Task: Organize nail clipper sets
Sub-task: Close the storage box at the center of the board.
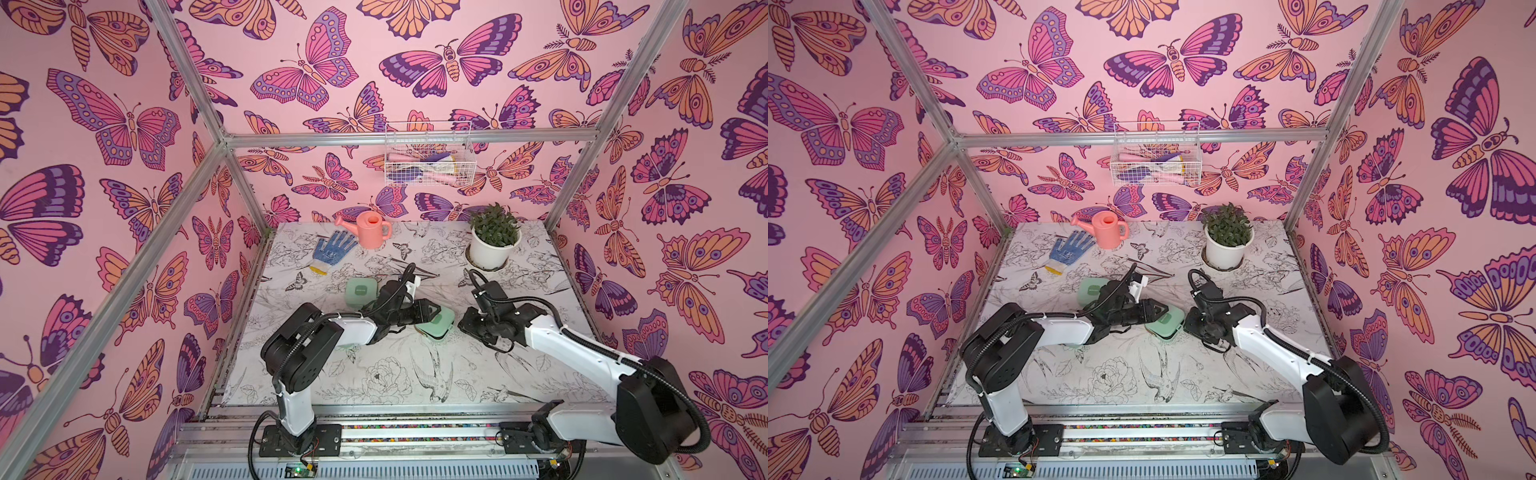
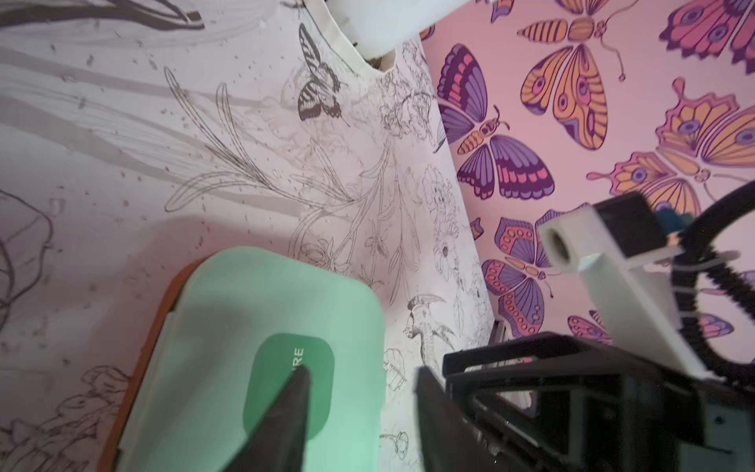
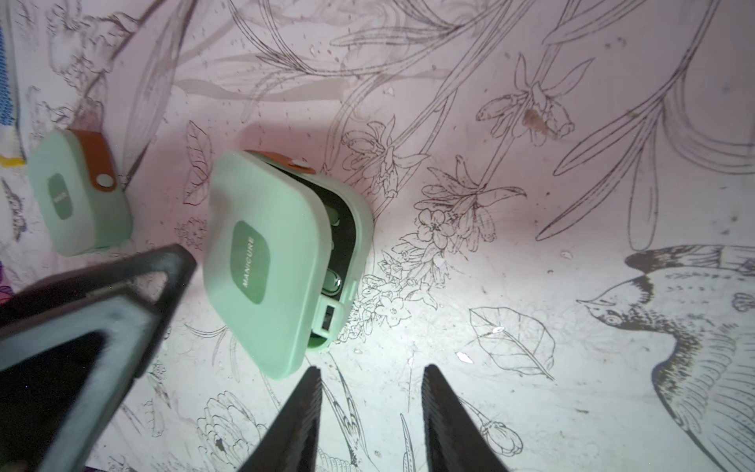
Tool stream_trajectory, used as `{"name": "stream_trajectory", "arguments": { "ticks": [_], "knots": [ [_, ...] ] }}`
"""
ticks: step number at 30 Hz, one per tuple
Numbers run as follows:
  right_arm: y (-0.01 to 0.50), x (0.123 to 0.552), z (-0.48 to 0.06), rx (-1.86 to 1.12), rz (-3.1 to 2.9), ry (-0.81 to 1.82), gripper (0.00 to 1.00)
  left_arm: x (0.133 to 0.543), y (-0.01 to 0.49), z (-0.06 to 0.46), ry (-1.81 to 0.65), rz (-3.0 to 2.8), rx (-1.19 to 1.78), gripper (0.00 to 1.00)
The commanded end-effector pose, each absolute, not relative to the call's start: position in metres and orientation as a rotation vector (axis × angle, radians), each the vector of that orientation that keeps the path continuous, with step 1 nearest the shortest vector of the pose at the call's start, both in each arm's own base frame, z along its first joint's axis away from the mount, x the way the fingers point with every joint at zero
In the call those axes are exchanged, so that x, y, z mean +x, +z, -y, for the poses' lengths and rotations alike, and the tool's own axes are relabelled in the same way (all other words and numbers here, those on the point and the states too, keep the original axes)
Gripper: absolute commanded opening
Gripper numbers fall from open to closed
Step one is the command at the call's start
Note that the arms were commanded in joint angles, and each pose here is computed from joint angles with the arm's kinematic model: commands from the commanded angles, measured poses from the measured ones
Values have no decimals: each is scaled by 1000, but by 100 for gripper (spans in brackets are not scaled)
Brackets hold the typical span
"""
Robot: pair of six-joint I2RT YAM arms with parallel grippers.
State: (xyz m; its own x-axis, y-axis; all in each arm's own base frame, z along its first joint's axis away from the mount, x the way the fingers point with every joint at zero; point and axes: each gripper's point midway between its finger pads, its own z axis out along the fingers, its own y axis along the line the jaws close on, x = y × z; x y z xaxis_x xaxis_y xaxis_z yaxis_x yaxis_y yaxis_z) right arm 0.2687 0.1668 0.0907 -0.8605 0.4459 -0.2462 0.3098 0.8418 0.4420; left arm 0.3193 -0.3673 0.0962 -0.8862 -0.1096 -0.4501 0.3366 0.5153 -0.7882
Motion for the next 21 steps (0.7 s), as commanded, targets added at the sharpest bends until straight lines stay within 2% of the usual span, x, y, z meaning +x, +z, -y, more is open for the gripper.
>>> {"name": "stream_trajectory", "arguments": {
  "ticks": [1,7,14,19,21],
  "knots": [
    [93,271,-175,631,-2650,672,40,300,84,373,-1372,-2408,219,36],
    [83,284,-198,701,-2637,845,39,285,54,364,-1266,-2550,200,34],
    [63,288,-203,756,-2646,862,38,273,34,348,-1088,-2711,163,34],
    [51,284,-199,774,-2669,823,37,282,35,335,-930,-2720,163,48],
    [47,283,-197,779,-2676,810,37,287,48,334,-893,-2700,191,61]
  ]
}}
